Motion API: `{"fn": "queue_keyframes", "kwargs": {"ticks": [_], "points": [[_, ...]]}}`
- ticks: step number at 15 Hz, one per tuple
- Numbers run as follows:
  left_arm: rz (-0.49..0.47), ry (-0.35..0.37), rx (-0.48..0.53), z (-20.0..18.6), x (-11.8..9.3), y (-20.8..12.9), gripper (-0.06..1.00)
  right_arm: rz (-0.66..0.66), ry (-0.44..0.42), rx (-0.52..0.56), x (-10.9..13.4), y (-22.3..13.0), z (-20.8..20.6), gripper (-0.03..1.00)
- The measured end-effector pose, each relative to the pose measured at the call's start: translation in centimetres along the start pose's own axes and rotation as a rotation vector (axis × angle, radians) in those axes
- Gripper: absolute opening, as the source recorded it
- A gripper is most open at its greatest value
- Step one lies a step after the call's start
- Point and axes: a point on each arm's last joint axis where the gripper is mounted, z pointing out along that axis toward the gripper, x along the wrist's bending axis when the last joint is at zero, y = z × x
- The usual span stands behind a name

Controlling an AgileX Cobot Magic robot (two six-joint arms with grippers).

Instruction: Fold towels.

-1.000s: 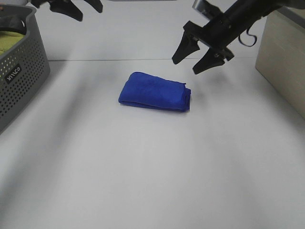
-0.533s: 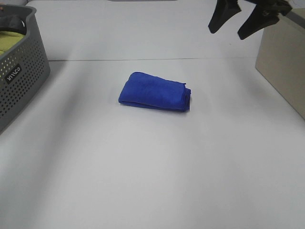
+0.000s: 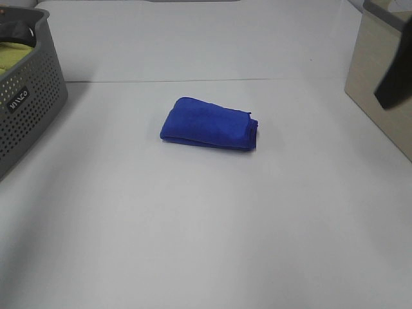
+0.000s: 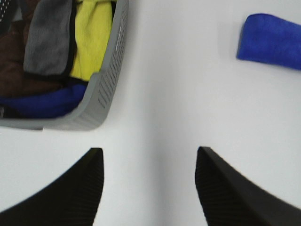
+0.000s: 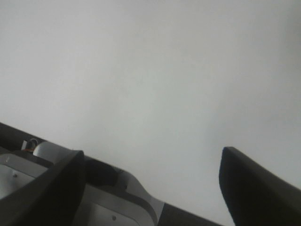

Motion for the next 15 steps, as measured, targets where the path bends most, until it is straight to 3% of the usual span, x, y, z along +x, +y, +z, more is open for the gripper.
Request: {"fn": "queue_keyframes", "kwargs": {"ticks": [1, 2, 6, 8, 11, 13, 15], "points": [[0.025, -0.003, -0.029, -1.4, 0.9, -5.7, 0.56, 0.001, -0.013, 0.032, 0.0, -5.3, 0.4, 0.76], [0.041, -0.007, -0.059, -1.9, 1.3, -8.5, 0.56, 0.004, -0.017, 0.052, 0.0, -8.0, 1.0, 0.76], [0.067, -0.025, -0.178, -2.4, 2.2, -16.0, 0.56, -0.037, -0.049, 0.015, -0.2, -15.4, 2.2, 0.76], [0.080, -0.060, -0.205, -1.2, 2.3, -19.1, 0.56, -0.081, -0.088, -0.087, -0.3, -17.9, 2.1, 0.76], [0.143, -0.129, -0.285, -1.0, 1.8, -20.2, 0.56, -0.122, -0.147, -0.282, -0.4, -19.6, 1.1, 0.76], [0.149, -0.190, -0.306, -0.2, 1.2, -20.2, 0.56, -0.132, -0.158, -0.329, -0.3, -20.2, 0.8, 0.76], [0.154, -0.205, -0.311, 0.0, 1.0, -20.1, 0.56, -0.132, -0.159, -0.339, -0.3, -20.1, 0.7, 0.76]]}}
